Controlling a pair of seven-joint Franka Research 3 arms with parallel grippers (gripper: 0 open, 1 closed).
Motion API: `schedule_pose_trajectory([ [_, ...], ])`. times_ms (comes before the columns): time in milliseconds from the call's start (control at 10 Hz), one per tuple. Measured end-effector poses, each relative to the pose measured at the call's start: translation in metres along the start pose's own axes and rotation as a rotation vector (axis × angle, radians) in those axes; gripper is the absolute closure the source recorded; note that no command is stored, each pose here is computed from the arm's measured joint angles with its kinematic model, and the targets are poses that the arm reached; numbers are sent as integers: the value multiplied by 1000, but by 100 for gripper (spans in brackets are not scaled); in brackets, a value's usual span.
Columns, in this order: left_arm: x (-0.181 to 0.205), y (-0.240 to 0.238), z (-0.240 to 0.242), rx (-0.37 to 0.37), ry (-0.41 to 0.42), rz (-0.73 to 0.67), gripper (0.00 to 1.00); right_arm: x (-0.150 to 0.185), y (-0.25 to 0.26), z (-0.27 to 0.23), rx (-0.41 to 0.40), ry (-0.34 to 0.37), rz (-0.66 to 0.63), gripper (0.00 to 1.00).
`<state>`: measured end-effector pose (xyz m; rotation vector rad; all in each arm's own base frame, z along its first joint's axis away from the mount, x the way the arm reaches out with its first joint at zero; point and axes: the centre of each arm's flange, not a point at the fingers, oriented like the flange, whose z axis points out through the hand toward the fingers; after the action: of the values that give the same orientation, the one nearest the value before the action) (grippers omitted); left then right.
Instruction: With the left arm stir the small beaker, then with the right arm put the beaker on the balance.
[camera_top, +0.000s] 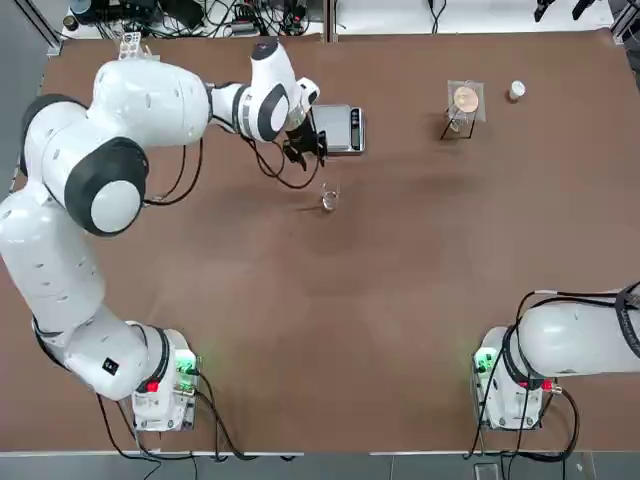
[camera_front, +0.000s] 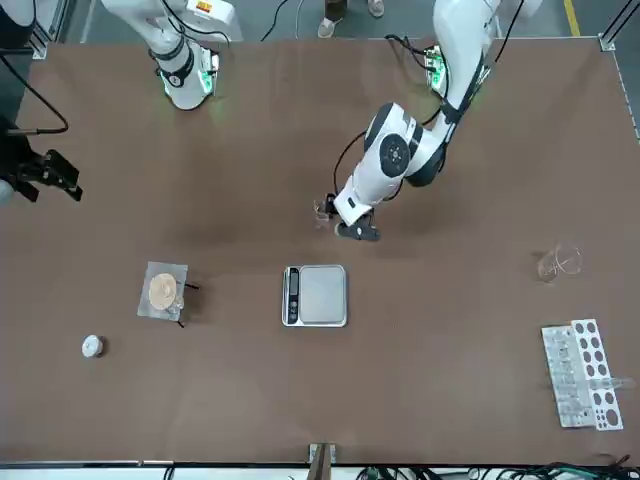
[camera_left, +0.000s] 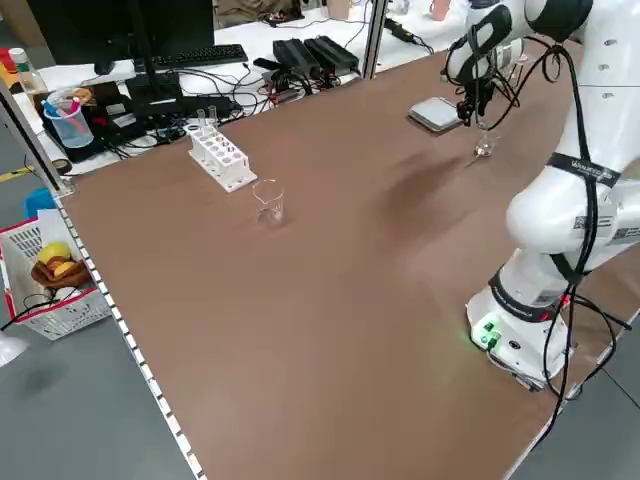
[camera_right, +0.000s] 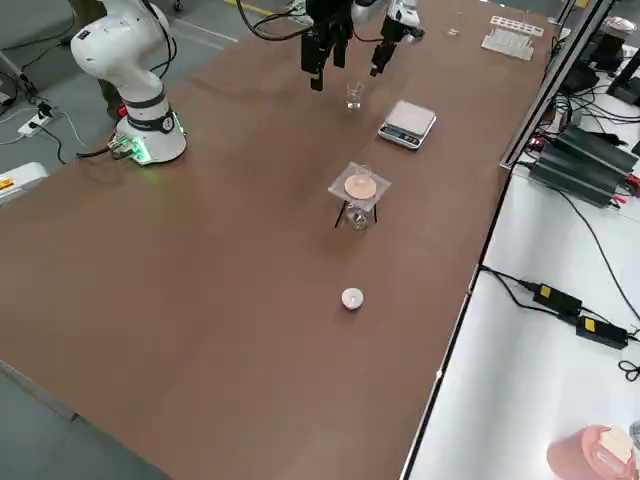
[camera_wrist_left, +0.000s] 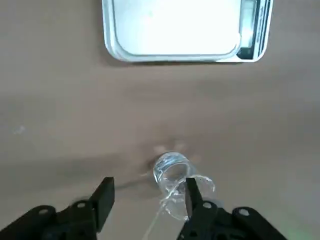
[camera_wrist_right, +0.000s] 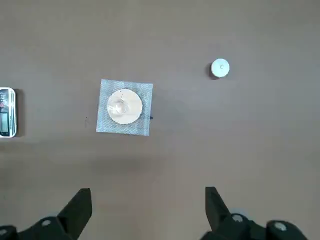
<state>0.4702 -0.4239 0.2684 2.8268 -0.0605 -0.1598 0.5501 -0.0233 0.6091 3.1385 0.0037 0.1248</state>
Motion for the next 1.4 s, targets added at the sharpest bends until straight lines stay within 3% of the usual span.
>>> schedule_pose_trajectory([
  [700, -37, 5, 19, 17, -35, 36, 41, 0, 0, -1, 0, 2, 0, 0],
  [800, -37, 5, 18, 17, -33, 36, 52, 0, 0, -1, 0, 3, 0, 0],
  [900, -36, 4, 18, 16, -32, 35, 54, -1, 0, -2, 0, 3, 0, 0],
  [1400, -36, 4, 17, 16, -31, 33, 58, -1, 0, -2, 0, 3, 0, 0],
])
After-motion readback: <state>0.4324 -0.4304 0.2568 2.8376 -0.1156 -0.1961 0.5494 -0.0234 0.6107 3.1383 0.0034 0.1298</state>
